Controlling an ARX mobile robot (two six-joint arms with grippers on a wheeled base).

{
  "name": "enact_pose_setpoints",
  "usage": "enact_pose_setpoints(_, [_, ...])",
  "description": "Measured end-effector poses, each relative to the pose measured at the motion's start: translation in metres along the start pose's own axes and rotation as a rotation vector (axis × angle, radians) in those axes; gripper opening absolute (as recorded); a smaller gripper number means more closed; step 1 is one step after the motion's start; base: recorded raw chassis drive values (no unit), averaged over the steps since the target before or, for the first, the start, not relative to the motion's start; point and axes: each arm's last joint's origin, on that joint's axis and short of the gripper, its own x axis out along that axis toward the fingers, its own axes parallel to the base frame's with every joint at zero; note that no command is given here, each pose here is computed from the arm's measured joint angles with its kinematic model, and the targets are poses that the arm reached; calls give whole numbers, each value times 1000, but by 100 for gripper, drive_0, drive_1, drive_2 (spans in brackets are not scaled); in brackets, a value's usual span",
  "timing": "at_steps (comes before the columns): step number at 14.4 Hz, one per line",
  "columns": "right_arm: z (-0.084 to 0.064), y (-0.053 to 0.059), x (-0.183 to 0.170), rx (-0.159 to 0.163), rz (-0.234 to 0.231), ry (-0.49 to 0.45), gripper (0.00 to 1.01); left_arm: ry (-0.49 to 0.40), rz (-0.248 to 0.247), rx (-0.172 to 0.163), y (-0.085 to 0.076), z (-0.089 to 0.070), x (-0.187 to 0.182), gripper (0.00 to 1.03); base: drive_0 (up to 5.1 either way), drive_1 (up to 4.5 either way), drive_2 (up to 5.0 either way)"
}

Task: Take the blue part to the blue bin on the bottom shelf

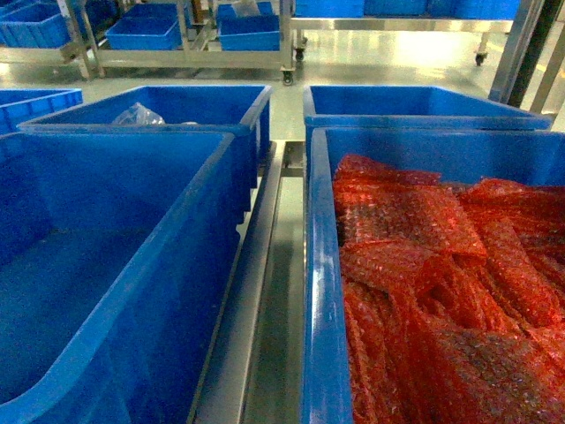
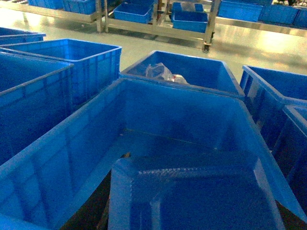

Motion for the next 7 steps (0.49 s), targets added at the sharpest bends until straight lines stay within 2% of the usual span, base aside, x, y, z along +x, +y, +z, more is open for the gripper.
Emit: enact_pose_setpoints(7, [0,0,0,0,0,0,98,0,0,0,0,0,0,43,0,0,0])
